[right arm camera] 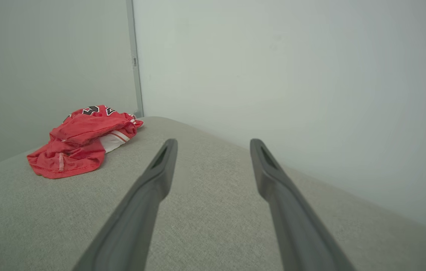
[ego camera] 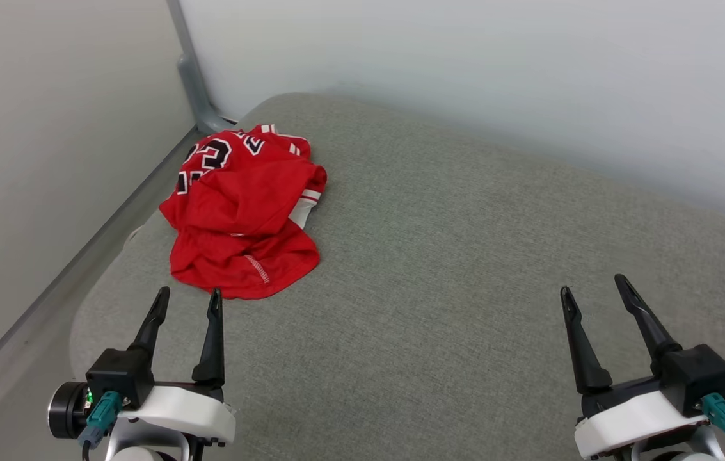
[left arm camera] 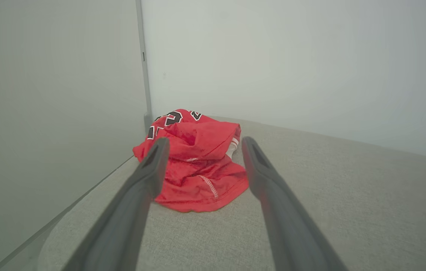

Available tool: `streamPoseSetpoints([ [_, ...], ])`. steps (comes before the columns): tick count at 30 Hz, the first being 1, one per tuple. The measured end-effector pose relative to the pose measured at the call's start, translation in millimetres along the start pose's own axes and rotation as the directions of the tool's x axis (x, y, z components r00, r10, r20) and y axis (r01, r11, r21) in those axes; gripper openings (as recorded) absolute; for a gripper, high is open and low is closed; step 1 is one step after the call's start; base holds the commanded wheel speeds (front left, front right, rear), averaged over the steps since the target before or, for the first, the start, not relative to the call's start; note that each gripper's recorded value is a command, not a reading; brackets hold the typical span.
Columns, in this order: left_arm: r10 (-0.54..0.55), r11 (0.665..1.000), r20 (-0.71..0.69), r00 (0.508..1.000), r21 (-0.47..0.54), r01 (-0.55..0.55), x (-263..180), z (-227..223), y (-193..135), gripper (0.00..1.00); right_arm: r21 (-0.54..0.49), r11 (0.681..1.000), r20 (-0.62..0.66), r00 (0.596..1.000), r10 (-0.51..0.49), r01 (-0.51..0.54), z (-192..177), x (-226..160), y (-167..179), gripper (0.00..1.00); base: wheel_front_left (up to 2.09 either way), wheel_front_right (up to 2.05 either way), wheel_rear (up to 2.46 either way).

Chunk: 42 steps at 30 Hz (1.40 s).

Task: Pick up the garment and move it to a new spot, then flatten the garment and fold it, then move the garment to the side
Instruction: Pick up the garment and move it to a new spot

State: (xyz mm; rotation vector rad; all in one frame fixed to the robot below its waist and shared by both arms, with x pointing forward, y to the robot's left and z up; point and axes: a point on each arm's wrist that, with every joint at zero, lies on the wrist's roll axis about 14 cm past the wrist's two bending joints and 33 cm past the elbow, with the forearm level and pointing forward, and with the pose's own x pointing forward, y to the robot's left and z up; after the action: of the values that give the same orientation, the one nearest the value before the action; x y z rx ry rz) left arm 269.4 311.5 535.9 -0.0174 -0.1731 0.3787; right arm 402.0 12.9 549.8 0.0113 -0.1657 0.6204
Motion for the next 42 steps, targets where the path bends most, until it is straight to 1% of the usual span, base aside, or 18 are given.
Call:
streamPoseSetpoints([
  [6, 0.048, 0.999, -0.008, 0.999, 0.009, -0.047, -8.0, -0.4, 15.0, 1.0, 0.011, 0.999, 0.005, 0.999, 0.04, -0.04, -2.7, 10.6, 11.5, 1.0, 0.0, 0.0, 0.0],
  [17, 0.048, 0.999, -0.004, 0.999, 0.007, -0.048, -0.2, 1.5, 17.0, 1.0, 0.024, 0.999, 0.012, 0.999, 0.045, -0.045, -5.0, 17.2, 12.1, 1.0, 0.0, 0.0, 0.0],
  [22, 0.035, 0.999, 0.011, 0.999, 0.015, -0.035, 19.5, 7.1, 18.9, 1.0, 0.021, 0.999, 0.009, 0.999, 0.035, -0.035, -6.5, 19.4, 7.2, 1.0, 0.0, 0.0, 0.0],
  [28, -0.013, 0.999, 0.006, 1.0, 0.031, 0.013, 64.7, 9.1, 16.6, 1.0, 0.023, 1.0, 0.023, 1.0, 0.001, -0.001, -7.0, 29.8, -9.3, 1.0, 0.0, 0.0, 0.0],
  [32, -0.064, 0.996, -0.059, 0.996, 0.056, 0.068, 100.4, -6.0, 11.6, 1.0, 0.02, 1.0, 0.022, 1.0, -0.018, 0.018, -12.5, 38.4, -20.6, 1.0, 0.0, 0.0, 0.0],
  [35, -0.108, 0.992, -0.164, 0.981, 0.04, 0.116, 127.1, -28.1, 0.2, 1.0, 0.018, 0.999, 0.009, 0.999, -0.041, 0.04, -21.2, 43.0, -32.2, 1.0, 0.0, 0.0, 0.0],
  [37, -0.128, 0.99, -0.24, 0.962, 0.03, 0.139, 143.0, -42.6, -4.6, 1.0, 0.018, 0.998, 0.001, 0.999, -0.053, 0.053, -27.9, 46.0, -38.9, 1.0, 0.0, 0.0, 0.0],
  [40, -0.122, 0.992, -0.364, 0.923, -0.006, 0.129, 161.6, -65.3, -1.7, 1.0, 0.0, 0.997, -0.022, 0.997, -0.073, 0.073, -40.0, 47.8, -50.0, 1.0, 0.0, 0.0, 0.0],
  [42, -0.124, 0.992, -0.465, 0.877, -0.023, 0.128, 168.2, -84.9, -2.3, 1.0, -0.002, 0.996, -0.039, 0.996, -0.086, 0.086, -49.0, 47.9, -56.3, 1.0, 0.0, 0.0, 0.0],
])
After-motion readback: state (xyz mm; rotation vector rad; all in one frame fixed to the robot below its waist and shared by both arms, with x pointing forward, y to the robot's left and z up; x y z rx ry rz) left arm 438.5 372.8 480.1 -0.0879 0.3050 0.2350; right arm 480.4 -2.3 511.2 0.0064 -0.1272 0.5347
